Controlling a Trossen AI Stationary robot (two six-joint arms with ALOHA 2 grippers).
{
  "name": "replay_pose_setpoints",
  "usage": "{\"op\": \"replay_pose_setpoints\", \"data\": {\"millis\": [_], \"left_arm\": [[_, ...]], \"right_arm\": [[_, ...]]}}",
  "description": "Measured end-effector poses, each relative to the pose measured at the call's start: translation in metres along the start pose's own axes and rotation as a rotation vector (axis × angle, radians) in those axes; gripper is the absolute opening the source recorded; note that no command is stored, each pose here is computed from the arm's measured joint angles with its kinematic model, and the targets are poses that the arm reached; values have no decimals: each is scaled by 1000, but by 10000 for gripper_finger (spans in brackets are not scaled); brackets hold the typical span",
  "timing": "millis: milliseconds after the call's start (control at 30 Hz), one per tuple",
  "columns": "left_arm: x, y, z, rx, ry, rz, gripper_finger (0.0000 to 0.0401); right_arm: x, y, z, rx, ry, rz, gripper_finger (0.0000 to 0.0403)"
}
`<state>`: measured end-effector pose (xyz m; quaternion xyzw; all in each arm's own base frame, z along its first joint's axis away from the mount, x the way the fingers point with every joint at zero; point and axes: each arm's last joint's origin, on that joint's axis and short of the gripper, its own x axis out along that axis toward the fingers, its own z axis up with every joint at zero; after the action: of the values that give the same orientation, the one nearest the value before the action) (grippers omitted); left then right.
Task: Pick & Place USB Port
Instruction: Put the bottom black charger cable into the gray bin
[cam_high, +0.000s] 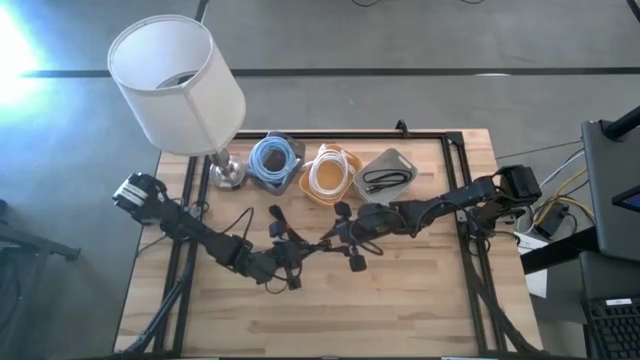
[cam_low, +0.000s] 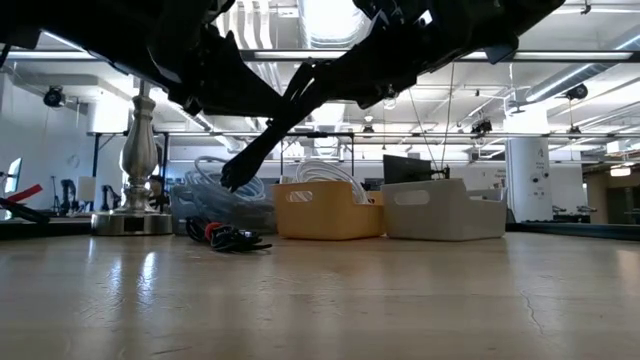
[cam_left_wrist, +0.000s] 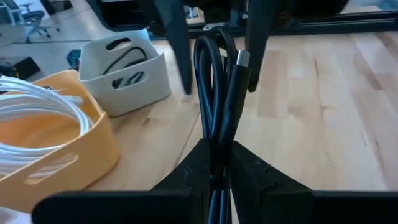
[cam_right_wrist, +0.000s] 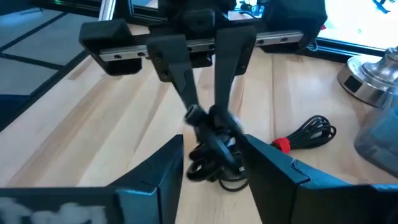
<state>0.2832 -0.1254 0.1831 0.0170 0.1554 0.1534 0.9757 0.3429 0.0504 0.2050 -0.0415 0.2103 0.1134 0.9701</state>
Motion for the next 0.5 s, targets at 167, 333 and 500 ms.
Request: {"op": "replay_pose_setpoints", "data": {"millis": [167,333,500], "left_arm": [[1,1,0,0,1,5,45],[0,1,-1,-20,4,7,46],[1,1,-1,-23,5,8,46]], "right_arm": [[0,0,-1,1,15,-1,112],[0,0,-2,2,16,-1,74],[0,0,-2,2,16,-1,74]]}}
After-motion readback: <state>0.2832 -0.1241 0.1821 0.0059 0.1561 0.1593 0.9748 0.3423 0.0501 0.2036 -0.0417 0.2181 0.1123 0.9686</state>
